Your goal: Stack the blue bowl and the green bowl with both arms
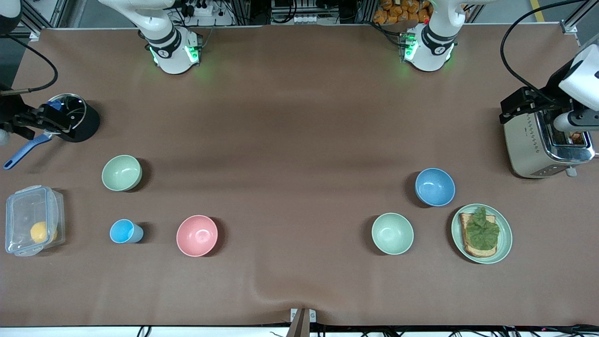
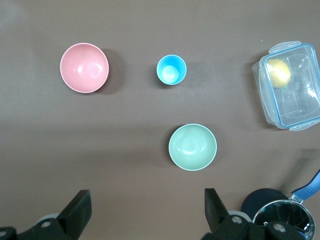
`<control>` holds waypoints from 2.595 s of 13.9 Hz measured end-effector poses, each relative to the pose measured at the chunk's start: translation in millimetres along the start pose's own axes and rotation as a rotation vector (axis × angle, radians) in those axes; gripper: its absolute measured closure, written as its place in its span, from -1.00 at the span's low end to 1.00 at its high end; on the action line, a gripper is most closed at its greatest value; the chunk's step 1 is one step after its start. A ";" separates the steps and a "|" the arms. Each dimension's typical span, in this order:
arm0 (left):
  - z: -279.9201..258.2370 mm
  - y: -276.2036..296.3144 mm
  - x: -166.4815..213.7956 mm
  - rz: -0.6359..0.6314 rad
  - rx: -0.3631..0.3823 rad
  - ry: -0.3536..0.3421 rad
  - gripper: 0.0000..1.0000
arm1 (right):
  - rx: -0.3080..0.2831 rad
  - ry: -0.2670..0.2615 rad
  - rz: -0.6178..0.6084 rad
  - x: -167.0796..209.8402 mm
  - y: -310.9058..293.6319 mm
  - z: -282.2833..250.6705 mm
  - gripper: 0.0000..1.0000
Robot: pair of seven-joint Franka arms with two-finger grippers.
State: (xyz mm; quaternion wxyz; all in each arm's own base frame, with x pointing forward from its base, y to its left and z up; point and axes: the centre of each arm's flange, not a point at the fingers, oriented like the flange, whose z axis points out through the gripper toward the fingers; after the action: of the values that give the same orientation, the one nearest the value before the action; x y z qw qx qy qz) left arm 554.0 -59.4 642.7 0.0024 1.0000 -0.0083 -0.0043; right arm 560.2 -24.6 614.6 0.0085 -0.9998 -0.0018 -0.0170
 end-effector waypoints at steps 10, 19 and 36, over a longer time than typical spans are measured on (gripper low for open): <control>-0.2 -5.2 0.3 -0.009 0.000 -0.002 -1.00 | 0.001 -0.087 0.033 14.7 20.9 45.1 -1.00; 132.1 -6.1 53.4 -0.013 0.007 -0.231 -1.00 | 0.054 -0.241 0.060 23.9 150.2 235.2 -1.00; 416.0 -38.9 109.6 -0.059 0.014 -0.424 -1.00 | 0.140 -0.200 0.018 -6.5 171.5 399.2 0.15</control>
State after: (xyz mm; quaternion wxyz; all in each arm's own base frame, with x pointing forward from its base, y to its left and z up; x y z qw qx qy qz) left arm 660.7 -24.3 225.6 -0.0062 0.9765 0.0208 -0.2145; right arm 568.1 -189.3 212.6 0.0782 -0.9935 0.0050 0.0829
